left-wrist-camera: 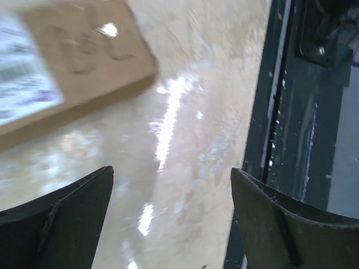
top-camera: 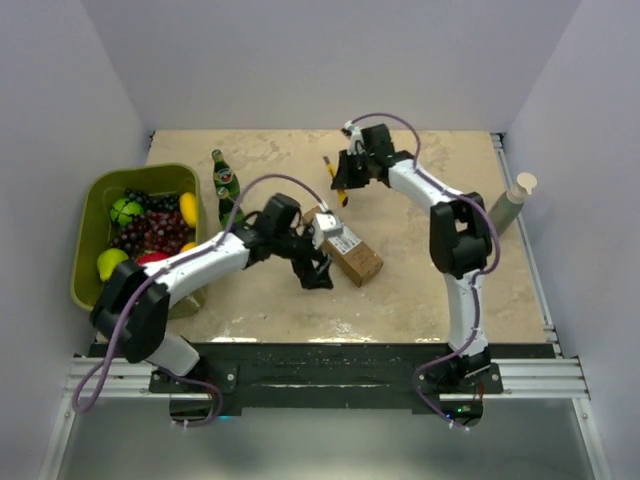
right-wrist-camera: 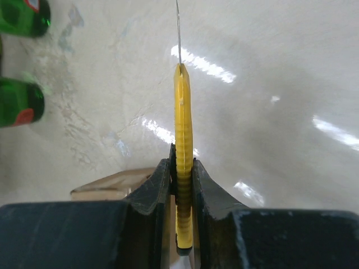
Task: Unpack the express box
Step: Adjust the express box at the center of the board.
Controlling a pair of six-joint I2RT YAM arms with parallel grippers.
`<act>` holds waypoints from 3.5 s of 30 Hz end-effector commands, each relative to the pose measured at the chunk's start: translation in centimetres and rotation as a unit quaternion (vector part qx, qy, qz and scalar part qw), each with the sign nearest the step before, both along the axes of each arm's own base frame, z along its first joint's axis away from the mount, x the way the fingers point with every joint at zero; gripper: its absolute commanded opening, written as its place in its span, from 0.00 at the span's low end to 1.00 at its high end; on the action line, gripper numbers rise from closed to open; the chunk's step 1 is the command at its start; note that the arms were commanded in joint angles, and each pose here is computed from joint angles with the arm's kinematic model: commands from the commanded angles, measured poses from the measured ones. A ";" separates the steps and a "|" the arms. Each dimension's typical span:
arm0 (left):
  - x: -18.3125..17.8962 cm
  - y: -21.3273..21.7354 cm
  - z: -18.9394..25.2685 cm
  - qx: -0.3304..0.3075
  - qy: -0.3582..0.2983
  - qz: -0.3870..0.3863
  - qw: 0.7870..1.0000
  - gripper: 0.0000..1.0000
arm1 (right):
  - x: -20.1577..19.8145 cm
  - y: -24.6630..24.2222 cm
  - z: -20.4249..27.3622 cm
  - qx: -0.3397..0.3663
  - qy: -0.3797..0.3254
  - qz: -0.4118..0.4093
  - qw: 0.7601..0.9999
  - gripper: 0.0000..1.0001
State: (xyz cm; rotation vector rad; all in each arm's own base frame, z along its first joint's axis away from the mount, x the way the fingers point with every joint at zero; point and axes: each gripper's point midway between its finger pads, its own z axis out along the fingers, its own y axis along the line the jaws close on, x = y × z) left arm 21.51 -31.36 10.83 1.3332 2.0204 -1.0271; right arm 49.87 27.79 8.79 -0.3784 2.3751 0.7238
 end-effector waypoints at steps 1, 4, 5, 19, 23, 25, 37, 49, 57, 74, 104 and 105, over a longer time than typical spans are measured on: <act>7.8 3.5 7.3 -0.033 -0.121 0.060 0.990 0.92 | 0.8 -9.0 12.6 0.023 -0.089 -0.090 0.992 0.00; 14.0 5.2 8.0 -0.015 -0.123 0.143 0.982 0.91 | -3.7 -12.5 12.3 0.009 -0.035 -0.120 0.992 0.00; 15.4 5.5 7.9 -0.014 -0.119 0.163 0.979 0.91 | -5.7 -12.6 11.6 0.009 -0.003 -0.116 0.993 0.00; 20.9 3.4 0.6 -0.065 0.067 0.216 0.972 0.91 | -26.7 -14.8 3.0 -0.051 0.226 -0.075 0.970 0.00; 17.6 3.9 -1.5 -0.059 0.119 0.211 0.969 0.90 | -27.1 -14.4 1.7 -0.035 0.244 -0.096 0.964 0.00; 16.6 4.1 -1.3 -0.061 0.126 0.211 0.967 0.91 | -26.1 -13.8 1.1 -0.018 0.239 -0.105 0.965 0.00; 9.2 5.4 -1.9 -0.055 0.188 0.214 0.957 0.91 | -16.0 -8.1 1.7 0.039 0.189 -0.110 0.975 0.00; 7.4 8.5 -2.3 0.031 0.142 0.244 0.959 0.93 | -12.4 -9.4 4.2 0.032 0.132 -0.099 0.986 0.00; 8.8 11.8 3.6 0.094 0.035 0.216 0.971 0.96 | -11.9 -14.7 10.5 0.051 0.071 -0.044 0.995 0.00; 14.4 -3.0 1.2 0.015 -0.063 0.026 0.998 0.94 | -20.4 -16.5 7.3 0.101 0.229 0.050 0.967 0.00; 7.8 -0.4 -6.4 0.101 -0.046 -0.109 0.988 0.67 | -21.1 -19.5 7.1 -0.019 0.232 0.075 0.970 0.00; 7.5 0.0 -6.7 0.110 -0.046 -0.107 0.987 0.62 | -21.0 -19.7 6.3 -0.021 0.259 0.099 0.961 0.00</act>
